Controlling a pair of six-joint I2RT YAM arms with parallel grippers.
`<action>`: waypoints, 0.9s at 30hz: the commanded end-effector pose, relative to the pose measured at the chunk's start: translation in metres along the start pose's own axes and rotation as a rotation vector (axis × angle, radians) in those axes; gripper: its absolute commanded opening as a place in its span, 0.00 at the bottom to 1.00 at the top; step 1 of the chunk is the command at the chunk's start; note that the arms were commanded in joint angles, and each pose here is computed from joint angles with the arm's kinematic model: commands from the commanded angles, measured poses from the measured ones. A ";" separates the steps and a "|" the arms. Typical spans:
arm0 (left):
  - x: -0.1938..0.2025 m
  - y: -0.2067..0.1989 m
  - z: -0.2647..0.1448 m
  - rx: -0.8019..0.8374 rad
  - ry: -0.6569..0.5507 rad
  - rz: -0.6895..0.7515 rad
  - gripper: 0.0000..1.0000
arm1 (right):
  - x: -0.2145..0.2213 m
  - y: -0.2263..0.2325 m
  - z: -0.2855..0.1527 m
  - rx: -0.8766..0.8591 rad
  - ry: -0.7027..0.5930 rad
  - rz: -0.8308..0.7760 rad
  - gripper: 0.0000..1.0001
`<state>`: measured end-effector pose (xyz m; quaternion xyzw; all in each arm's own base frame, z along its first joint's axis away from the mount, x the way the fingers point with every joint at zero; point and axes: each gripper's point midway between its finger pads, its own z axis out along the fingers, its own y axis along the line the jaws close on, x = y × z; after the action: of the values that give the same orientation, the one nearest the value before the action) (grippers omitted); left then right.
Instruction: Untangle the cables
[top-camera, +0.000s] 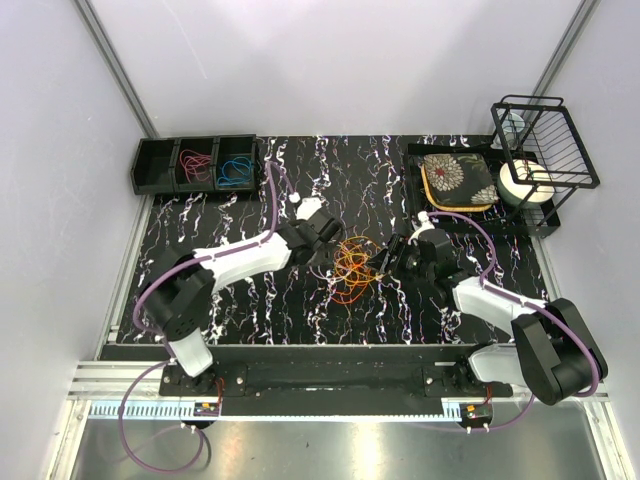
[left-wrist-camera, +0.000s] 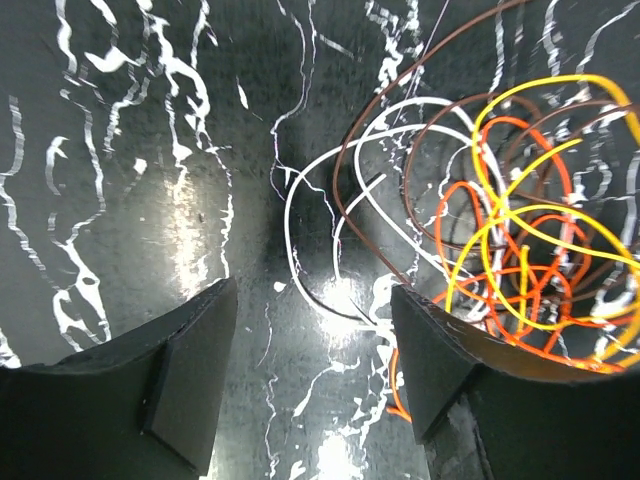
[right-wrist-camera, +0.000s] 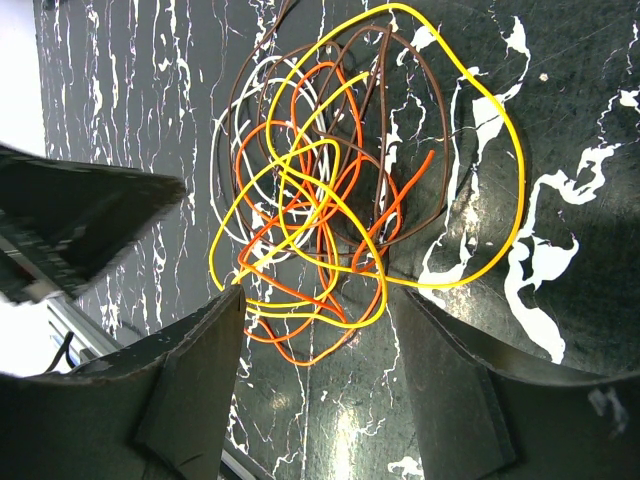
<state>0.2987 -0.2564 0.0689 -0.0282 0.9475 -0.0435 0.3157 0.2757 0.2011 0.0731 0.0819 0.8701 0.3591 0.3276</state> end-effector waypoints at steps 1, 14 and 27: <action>0.007 -0.014 0.016 0.035 0.007 -0.025 0.65 | -0.015 0.016 -0.001 -0.042 -0.040 -0.022 0.68; 0.038 -0.003 0.039 -0.022 0.084 -0.034 0.52 | -0.015 0.015 0.001 -0.040 -0.036 -0.021 0.68; 0.033 0.014 0.032 -0.087 0.062 -0.011 0.00 | -0.015 0.015 0.001 -0.037 -0.033 -0.021 0.68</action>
<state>0.2925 -0.2600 0.0171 -0.0489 0.9589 -0.0325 0.2777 0.2757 0.2011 0.0731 0.0818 0.8701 0.3592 0.3273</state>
